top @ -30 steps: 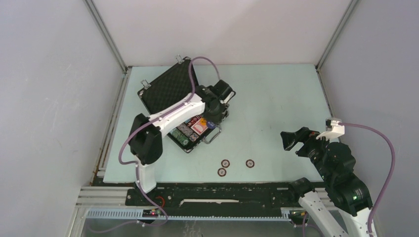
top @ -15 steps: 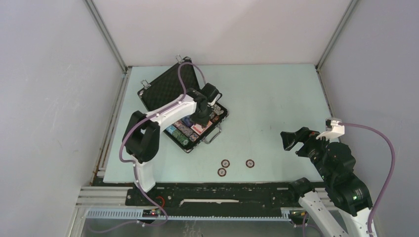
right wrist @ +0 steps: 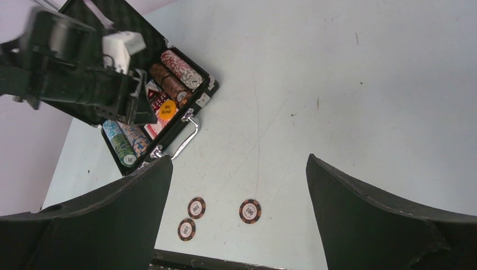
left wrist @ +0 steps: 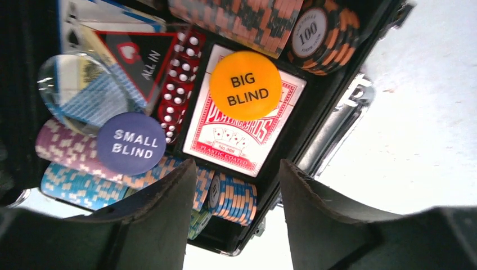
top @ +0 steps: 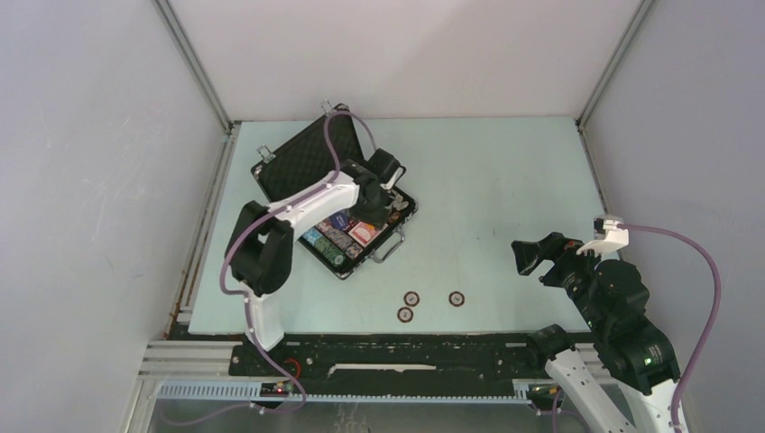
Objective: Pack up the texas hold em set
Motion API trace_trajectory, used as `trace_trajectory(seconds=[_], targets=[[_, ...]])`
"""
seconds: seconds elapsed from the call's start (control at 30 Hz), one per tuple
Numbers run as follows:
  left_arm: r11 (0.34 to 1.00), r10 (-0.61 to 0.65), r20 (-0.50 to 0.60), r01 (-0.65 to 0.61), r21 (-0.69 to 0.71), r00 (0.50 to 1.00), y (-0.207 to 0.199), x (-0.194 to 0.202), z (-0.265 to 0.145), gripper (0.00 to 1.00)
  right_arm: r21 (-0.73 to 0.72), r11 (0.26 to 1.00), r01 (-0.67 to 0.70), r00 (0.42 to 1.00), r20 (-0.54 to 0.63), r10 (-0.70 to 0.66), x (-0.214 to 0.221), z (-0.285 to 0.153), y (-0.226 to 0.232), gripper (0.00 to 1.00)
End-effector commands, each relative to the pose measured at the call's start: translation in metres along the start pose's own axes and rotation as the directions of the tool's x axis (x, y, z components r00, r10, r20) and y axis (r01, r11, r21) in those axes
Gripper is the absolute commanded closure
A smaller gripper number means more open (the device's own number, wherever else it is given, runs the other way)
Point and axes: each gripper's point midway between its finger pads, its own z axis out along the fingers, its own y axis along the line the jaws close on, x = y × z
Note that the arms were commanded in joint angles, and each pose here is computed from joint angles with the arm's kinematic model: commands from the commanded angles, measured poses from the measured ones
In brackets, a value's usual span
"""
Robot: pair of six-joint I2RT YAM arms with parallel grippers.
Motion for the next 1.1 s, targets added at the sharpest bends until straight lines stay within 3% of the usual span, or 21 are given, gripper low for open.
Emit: trace_trajectory(seconds=[0.0,0.13,0.27,0.5,0.7,1.07], targets=[[0.997,-0.079,0.187,0.080,0.004,0.979,0.020,-0.031,-0.049,0.31,-0.022,1.000,0.016,1.000,0.009,-0.016,-0.004,0.004,0.005,0.01],[0.991,-0.098,0.144,0.111,-0.079,0.985,0.048,-0.024,-0.045,0.17,-0.023,1.000,0.013,1.000,0.008,-0.013,-0.004,0.004,0.006,0.01],[0.982,-0.073,0.085,0.087,-0.168,0.994,0.065,-0.014,-0.031,0.16,-0.026,1.000,0.014,1.000,0.013,-0.013,-0.004,0.003,0.006,0.01],[0.973,-0.059,0.021,0.062,-0.224,0.998,0.082,-0.010,-0.009,0.21,-0.028,0.999,0.015,1.000,0.015,-0.015,-0.005,0.003,0.006,0.01],[0.969,-0.049,-0.003,0.047,-0.242,0.999,0.084,-0.011,0.001,0.32,-0.026,1.000,0.013,1.000,0.015,-0.013,-0.005,0.003,0.006,0.01],[0.965,-0.037,-0.033,0.027,-0.260,0.999,0.084,-0.008,0.015,0.30,-0.026,1.000,0.014,1.000,0.007,-0.014,-0.003,0.004,0.006,0.01]])
